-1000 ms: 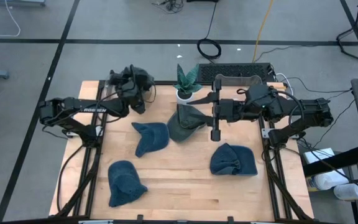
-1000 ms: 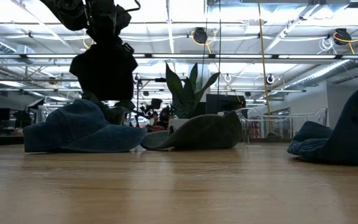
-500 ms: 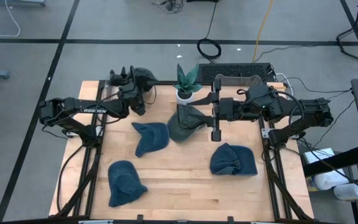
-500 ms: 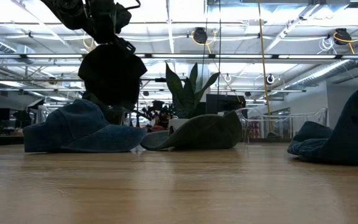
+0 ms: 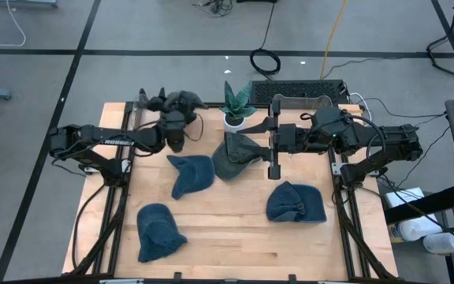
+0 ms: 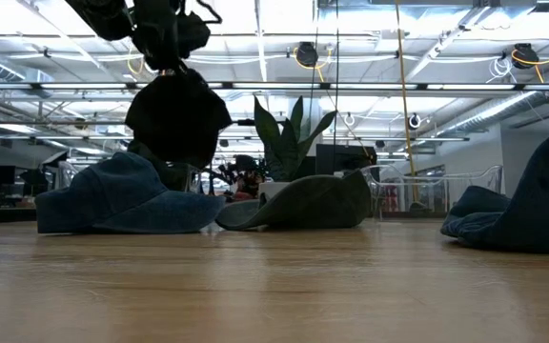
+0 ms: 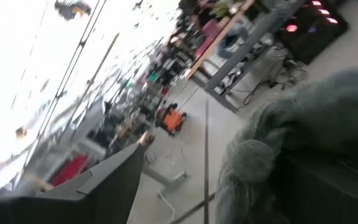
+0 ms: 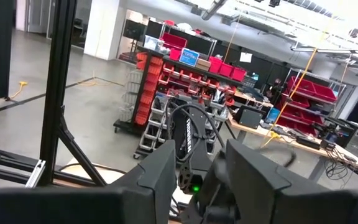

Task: Pick & Place hat
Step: Put the right green cap into the left transparent bin

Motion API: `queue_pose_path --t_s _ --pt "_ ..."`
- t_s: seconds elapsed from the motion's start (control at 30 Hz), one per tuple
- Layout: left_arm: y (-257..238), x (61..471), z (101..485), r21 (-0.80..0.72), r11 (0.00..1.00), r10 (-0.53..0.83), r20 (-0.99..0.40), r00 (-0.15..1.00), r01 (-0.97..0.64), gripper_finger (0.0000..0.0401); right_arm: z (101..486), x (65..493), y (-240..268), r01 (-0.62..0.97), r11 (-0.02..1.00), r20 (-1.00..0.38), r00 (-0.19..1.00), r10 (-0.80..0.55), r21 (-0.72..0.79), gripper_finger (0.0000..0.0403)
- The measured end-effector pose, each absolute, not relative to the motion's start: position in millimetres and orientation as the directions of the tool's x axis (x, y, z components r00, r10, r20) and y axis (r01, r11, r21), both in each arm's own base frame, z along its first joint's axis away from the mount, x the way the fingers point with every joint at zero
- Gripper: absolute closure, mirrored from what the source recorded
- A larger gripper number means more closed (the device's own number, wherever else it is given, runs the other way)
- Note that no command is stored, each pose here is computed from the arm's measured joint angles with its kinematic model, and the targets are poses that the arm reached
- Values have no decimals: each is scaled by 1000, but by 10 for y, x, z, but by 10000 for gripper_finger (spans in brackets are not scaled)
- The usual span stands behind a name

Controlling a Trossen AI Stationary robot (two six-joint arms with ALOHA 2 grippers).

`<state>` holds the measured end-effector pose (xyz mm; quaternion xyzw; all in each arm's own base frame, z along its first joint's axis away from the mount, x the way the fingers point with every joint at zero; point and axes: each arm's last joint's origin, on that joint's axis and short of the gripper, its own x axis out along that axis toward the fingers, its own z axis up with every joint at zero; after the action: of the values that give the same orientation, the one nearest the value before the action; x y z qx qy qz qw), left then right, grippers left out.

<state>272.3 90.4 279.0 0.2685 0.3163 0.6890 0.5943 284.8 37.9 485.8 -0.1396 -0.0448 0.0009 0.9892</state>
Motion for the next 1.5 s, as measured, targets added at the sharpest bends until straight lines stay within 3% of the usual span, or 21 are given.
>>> queue_pose_path --t_s 0.23,0.4,0.57,0.67,0.8,1.03,1.13,1.5 --pt "888 2661 2508 792 24 994 -83 -68 -610 64 4858 2848 379 8 969 88 996 14 -246 273" --pt "925 2531 2400 750 173 976 -218 8 -639 66 4858 2848 379 7 977 88 996 12 -213 273" --pt "900 2437 2446 701 320 938 -328 110 -637 74 4858 2848 378 6 981 88 996 11 -195 273" --pt "888 2407 2519 695 344 932 -332 143 -631 93 4857 2848 378 5 984 88 996 11 -178 273" --pt "885 2375 2557 685 372 923 -347 168 -627 169 4857 2848 378 3 987 88 996 11 -161 273" --pt "872 2353 2563 657 398 911 -368 189 -641 379 4856 2849 378 1 992 88 996 11 -128 273" --pt "876 2345 2588 650 339 932 -329 151 -679 387 4856 2849 378 1 992 88 996 11 -126 273" --pt "634 2214 2847 597 -120 989 -1 -151 -793 398 4854 2850 377 2 990 85 996 10 -140 273"
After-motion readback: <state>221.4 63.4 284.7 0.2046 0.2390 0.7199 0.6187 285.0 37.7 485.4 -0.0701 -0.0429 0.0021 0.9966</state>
